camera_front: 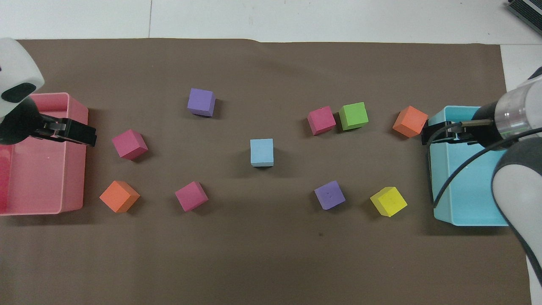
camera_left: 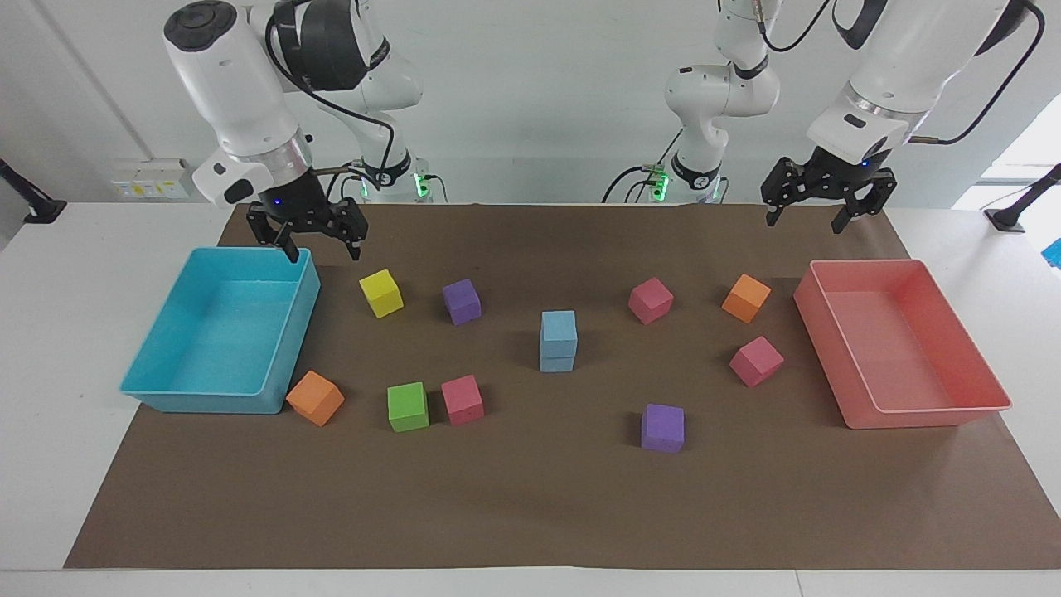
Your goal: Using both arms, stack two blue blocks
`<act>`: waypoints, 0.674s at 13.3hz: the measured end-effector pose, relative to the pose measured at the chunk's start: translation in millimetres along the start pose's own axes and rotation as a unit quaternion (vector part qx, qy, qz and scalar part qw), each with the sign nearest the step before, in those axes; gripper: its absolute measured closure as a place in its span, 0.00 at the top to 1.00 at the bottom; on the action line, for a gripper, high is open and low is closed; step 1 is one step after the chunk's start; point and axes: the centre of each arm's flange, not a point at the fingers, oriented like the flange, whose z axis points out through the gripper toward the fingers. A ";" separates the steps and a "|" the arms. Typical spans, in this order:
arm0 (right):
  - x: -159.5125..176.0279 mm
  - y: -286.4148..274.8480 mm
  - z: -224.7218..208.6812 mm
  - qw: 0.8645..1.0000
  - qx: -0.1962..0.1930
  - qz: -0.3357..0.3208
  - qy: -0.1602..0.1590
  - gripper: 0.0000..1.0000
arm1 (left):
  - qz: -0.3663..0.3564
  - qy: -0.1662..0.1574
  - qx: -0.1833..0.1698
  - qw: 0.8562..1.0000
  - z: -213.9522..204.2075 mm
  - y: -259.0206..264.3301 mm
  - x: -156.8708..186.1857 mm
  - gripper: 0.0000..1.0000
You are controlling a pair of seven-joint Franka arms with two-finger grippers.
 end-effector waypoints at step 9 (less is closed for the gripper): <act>-29.3 37.1 -64.0 0.999 -0.019 0.026 -0.015 1.00 | 0.003 -0.010 0.001 1.000 6.7 4.9 -14.4 1.00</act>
